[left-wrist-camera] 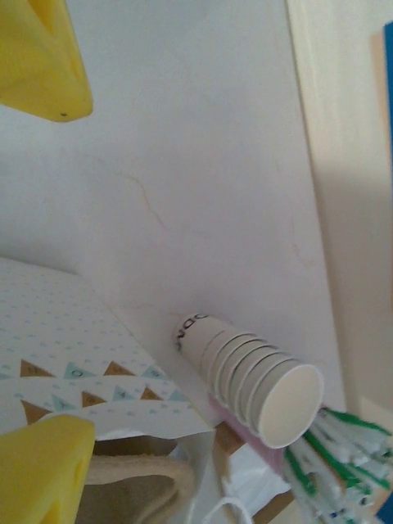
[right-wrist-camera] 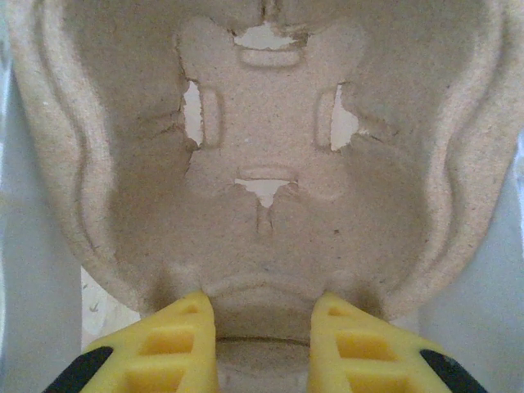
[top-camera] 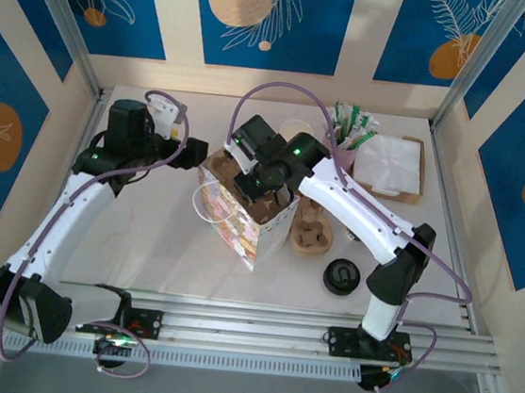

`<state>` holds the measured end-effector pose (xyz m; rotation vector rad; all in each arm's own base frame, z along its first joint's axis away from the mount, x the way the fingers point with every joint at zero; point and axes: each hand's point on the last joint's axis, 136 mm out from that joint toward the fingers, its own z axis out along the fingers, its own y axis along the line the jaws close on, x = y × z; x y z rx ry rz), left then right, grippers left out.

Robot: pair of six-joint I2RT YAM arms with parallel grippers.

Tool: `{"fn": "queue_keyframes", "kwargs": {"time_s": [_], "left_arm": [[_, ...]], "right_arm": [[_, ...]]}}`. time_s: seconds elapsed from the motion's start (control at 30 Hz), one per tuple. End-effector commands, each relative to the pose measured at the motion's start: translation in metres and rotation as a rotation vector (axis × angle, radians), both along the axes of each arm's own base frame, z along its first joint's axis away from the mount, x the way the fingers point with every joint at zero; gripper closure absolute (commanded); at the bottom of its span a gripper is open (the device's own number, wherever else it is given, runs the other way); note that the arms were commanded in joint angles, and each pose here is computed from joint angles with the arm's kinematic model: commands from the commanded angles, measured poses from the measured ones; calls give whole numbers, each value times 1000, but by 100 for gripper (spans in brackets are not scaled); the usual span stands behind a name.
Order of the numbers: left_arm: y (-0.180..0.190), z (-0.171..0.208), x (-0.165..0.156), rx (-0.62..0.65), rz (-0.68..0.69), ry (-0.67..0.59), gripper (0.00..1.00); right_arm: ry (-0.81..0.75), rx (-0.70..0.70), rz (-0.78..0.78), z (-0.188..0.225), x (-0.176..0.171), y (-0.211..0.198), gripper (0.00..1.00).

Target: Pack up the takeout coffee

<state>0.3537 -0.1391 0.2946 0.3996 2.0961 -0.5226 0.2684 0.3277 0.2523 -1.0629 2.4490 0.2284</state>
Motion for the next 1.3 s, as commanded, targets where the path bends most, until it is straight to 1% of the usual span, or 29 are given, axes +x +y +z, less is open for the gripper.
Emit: {"fn": "queue_keyframes", "kwargs": {"time_s": [0.0, 0.03, 0.23, 0.27, 0.37, 0.47, 0.53, 0.87, 1.1, 1.2, 1.27], "left_arm": [[-10, 1, -7, -25, -77, 67, 15], [-12, 0, -8, -31, -82, 84, 17], [-17, 3, -12, -91, -90, 131, 22], [-17, 6, -13, -100, -87, 135, 25], [-18, 10, -15, -126, -81, 157, 36], [-17, 5, -18, -113, -85, 188, 39], [-14, -1, -19, -93, -76, 204, 43], [-21, -10, -24, -110, -122, 240, 42], [-19, -19, -20, -88, -110, 254, 43], [-20, -18, -20, -89, -119, 251, 45], [-18, -16, -20, -86, -108, 239, 43]], "right_arm": [[-36, 23, 23, 15, -1, 3, 76], [-36, 21, 22, 14, 0, 3, 76], [-49, 1, 13, 13, 2, 0, 76], [-49, 0, 11, 12, 2, 0, 76], [-54, -2, 7, 13, 2, -1, 76], [-56, -2, 4, 13, 3, -2, 76], [-55, 0, 5, 13, 3, -1, 76], [-42, -3, 7, 9, 1, 0, 76], [-39, -4, 9, 10, 0, -1, 76], [-33, -9, 6, 8, -1, -2, 76], [-30, -11, 7, 7, -2, -2, 76]]}}
